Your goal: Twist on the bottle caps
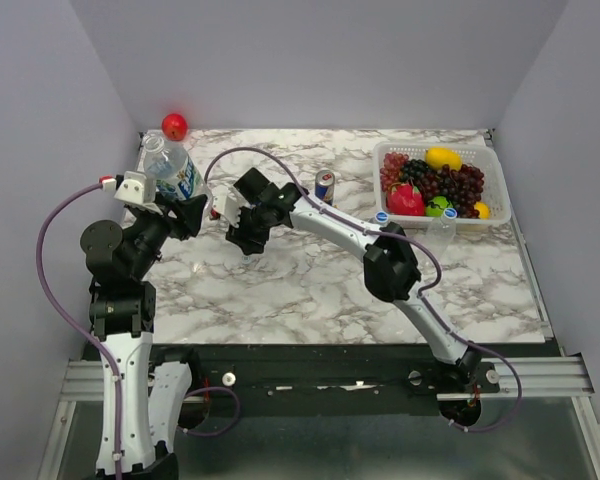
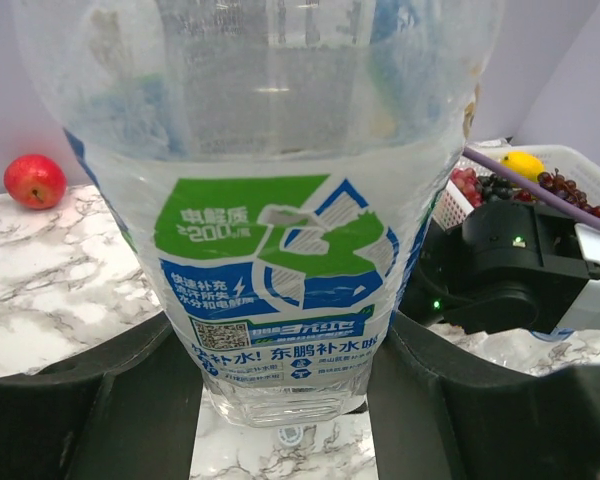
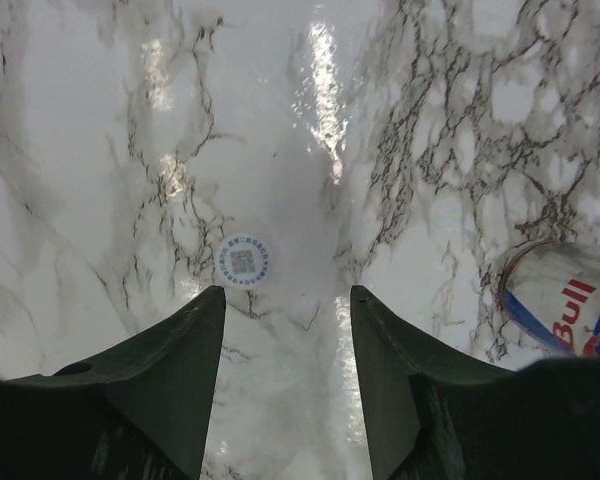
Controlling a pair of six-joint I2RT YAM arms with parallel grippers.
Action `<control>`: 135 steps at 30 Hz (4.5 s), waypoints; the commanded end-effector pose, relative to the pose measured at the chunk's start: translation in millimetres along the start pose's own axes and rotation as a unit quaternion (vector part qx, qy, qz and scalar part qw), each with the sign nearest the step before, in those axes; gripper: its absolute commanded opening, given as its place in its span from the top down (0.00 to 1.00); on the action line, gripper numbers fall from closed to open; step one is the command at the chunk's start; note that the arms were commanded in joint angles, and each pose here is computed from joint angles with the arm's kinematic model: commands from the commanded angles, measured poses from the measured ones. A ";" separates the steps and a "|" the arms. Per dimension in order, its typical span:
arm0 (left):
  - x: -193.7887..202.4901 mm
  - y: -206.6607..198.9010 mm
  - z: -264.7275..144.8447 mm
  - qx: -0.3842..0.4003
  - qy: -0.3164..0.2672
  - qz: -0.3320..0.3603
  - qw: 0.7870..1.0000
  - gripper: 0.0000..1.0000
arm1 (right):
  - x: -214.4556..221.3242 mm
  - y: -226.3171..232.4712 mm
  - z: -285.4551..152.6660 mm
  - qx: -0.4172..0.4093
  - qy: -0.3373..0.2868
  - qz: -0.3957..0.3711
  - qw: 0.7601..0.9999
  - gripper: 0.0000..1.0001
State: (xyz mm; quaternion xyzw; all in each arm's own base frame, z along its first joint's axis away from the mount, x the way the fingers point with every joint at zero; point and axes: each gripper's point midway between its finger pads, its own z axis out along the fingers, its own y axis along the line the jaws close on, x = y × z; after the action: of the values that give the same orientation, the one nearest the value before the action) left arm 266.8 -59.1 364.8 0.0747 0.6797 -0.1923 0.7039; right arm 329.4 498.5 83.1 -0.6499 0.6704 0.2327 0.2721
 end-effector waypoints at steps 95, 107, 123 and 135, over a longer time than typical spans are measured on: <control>210.1 -189.4 -44.1 0.528 0.205 0.247 0.786 1.00 | -10.8 184.0 -330.2 -0.065 -0.152 -0.286 0.944 0.67; 205.0 -184.9 -42.5 0.533 0.190 0.295 0.770 1.00 | -11.5 167.3 -307.9 -0.040 -0.133 -0.290 0.947 0.67; 184.8 -184.8 -20.4 0.478 0.136 0.284 0.820 1.00 | 0.2 166.9 -297.3 -0.042 -0.117 -0.244 0.962 0.67; 143.2 -171.8 20.8 0.361 0.082 0.277 0.887 1.00 | 15.0 95.3 -263.0 0.116 -0.021 0.170 0.978 0.83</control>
State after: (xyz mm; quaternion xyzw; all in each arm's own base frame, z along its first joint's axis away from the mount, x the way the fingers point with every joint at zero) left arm 196.2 -227.4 173.1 0.5846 0.6243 -0.2149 0.4715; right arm 179.7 320.5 307.7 -0.6460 0.6128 0.2577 0.3753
